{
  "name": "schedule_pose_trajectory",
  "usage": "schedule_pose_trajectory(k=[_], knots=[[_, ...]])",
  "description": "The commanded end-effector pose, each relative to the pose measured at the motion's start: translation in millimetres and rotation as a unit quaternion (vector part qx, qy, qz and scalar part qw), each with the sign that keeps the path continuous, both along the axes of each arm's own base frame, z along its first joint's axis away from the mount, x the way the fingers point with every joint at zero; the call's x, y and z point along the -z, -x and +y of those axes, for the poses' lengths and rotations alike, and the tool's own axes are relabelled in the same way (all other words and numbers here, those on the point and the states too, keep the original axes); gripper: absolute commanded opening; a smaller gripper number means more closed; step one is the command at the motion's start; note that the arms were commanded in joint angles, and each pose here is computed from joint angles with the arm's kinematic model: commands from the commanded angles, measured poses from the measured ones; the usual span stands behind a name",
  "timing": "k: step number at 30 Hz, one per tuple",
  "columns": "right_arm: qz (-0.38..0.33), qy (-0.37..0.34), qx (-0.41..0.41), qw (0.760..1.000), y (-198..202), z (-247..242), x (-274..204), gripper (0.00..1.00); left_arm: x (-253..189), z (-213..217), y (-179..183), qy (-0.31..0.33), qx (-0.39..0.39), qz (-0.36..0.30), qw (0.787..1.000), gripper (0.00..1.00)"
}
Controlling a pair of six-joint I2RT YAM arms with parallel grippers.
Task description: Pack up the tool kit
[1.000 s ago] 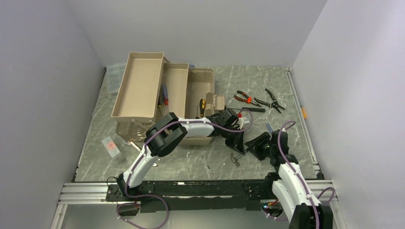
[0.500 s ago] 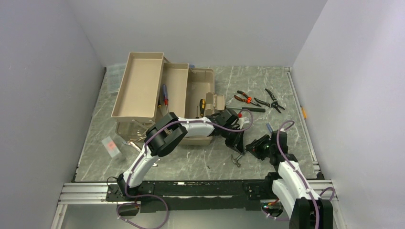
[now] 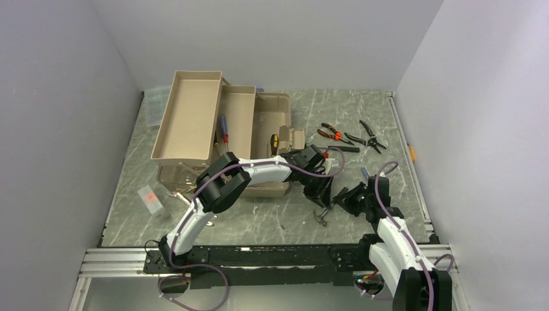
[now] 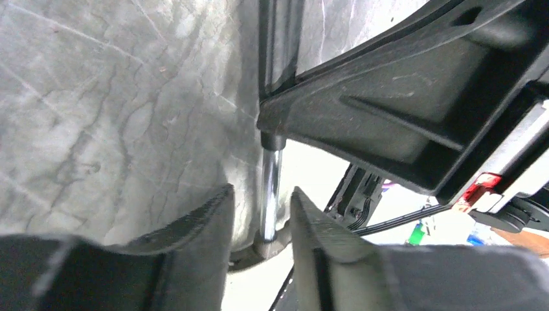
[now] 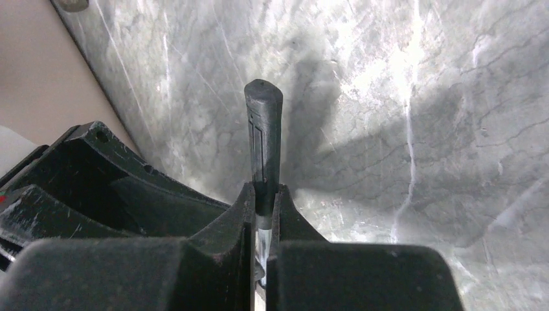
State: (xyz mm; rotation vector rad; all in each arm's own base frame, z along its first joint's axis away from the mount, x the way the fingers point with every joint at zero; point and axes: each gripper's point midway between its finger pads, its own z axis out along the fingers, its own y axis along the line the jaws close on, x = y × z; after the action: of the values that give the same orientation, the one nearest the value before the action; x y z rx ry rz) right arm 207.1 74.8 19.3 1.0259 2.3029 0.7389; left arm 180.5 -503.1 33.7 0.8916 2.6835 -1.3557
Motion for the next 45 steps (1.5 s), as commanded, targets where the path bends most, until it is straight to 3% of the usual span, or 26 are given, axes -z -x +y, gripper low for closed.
schedule_pose_trajectory(k=[1, 8, 18, 25, 34, 37, 41, 45], knots=[[-0.031, 0.046, 0.002, 0.998, -13, -13, -25, 0.0, -55, -9, -12, 0.035, 0.003, -0.064, 0.997, 0.45], [-0.034, 0.062, 0.005, 0.997, -15, -18, -33, 0.0, -82, -8, -29, 0.029, -0.015, -0.137, 0.99, 0.56], [-0.077, 0.075, -0.004, 0.994, -26, -20, -64, 0.0, -144, 27, -57, -0.015, -0.068, -0.284, 0.956, 0.59], [-0.173, 0.089, -0.069, 0.979, -42, -8, -147, 0.0, -238, 106, -65, 0.009, -0.133, -0.36, 0.923, 0.62], [-0.283, 0.04, -0.193, 0.939, -66, 52, -250, 0.0, -270, 229, -76, -0.066, -0.242, -0.399, 0.882, 0.71], [-0.307, 0.031, -0.225, 0.924, -80, 85, -270, 0.0, -279, 270, -79, -0.103, -0.282, -0.423, 0.855, 0.78], [-0.322, 0.013, -0.262, 0.91, -102, 135, -286, 0.0, -298, 322, -80, -0.119, -0.344, -0.451, 0.815, 0.99], [-0.333, 0.002, -0.296, 0.895, -122, 194, -296, 0.0, -310, 367, -78, -0.142, -0.401, -0.468, 0.775, 0.99]])
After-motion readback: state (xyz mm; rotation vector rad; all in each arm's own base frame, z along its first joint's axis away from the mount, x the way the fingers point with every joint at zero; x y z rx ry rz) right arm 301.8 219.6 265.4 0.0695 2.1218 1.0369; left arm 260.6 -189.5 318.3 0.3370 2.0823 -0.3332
